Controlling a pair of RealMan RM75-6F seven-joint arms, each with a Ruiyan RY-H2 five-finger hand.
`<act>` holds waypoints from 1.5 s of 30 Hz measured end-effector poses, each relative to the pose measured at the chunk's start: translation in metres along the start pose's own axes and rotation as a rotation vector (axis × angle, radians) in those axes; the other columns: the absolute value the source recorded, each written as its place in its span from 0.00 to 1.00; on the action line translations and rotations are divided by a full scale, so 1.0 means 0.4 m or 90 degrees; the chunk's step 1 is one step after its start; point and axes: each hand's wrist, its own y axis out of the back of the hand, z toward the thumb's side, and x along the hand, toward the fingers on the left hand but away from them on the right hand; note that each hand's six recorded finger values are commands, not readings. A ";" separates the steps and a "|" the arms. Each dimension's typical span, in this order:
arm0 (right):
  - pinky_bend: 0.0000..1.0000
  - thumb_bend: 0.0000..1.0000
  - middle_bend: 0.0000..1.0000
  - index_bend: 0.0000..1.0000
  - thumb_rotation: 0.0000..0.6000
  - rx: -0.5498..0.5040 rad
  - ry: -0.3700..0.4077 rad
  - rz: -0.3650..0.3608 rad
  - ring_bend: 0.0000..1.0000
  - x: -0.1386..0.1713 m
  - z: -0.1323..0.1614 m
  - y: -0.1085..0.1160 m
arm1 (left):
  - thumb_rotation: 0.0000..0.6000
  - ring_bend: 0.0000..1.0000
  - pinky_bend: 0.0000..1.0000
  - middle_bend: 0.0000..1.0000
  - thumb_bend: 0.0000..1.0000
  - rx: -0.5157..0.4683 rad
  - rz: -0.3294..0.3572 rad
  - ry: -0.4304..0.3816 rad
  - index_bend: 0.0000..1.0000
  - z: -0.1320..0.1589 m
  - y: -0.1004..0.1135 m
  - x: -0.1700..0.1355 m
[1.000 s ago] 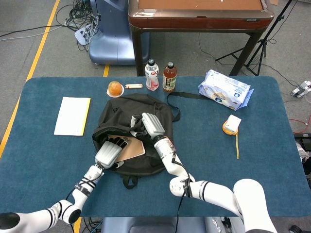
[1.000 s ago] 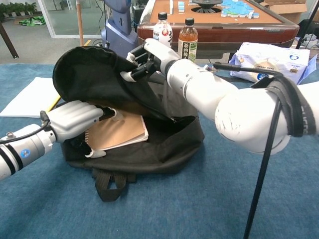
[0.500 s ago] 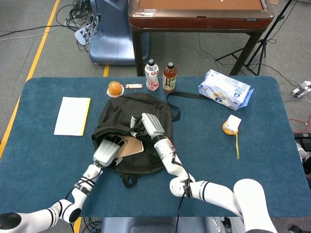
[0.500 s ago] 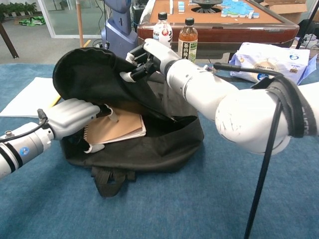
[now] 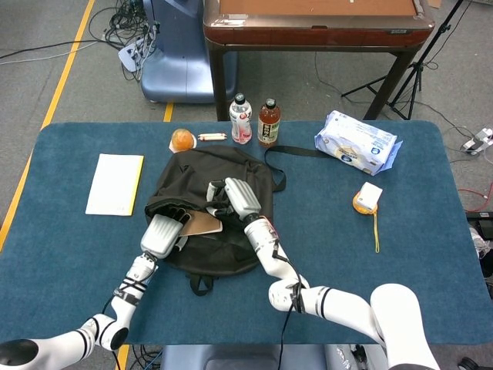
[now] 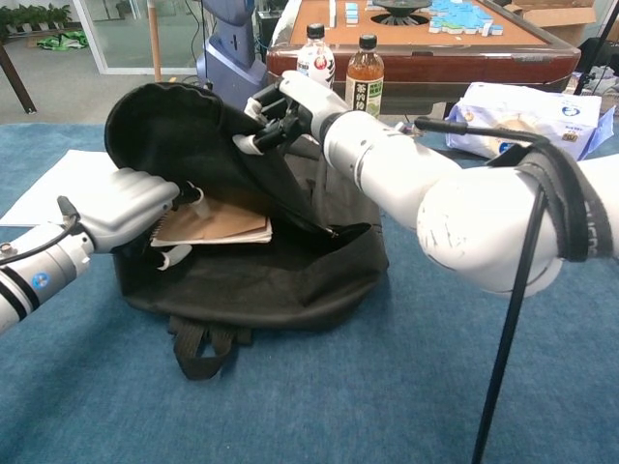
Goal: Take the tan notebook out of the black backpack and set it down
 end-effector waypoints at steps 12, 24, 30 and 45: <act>0.52 0.49 0.54 0.86 1.00 -0.014 0.003 -0.001 0.44 -0.005 0.010 0.006 | 1.00 0.50 0.59 0.44 0.39 0.077 0.080 0.002 0.57 -0.027 0.032 0.025; 0.52 0.49 0.55 0.86 1.00 -0.016 -0.003 -0.005 0.44 -0.006 -0.001 0.023 | 1.00 0.55 0.65 0.55 0.39 0.037 0.138 -0.008 0.66 -0.043 0.071 0.014; 0.52 0.49 0.55 0.86 1.00 -0.018 -0.005 -0.004 0.44 -0.006 -0.003 0.023 | 1.00 0.57 0.65 0.62 0.41 -0.004 0.169 -0.008 0.69 -0.085 0.115 -0.028; 0.52 0.49 0.55 0.86 1.00 -0.025 -0.020 -0.001 0.44 -0.006 -0.023 0.018 | 1.00 0.68 0.71 0.77 0.44 -0.104 0.260 -0.006 0.75 -0.188 0.261 -0.134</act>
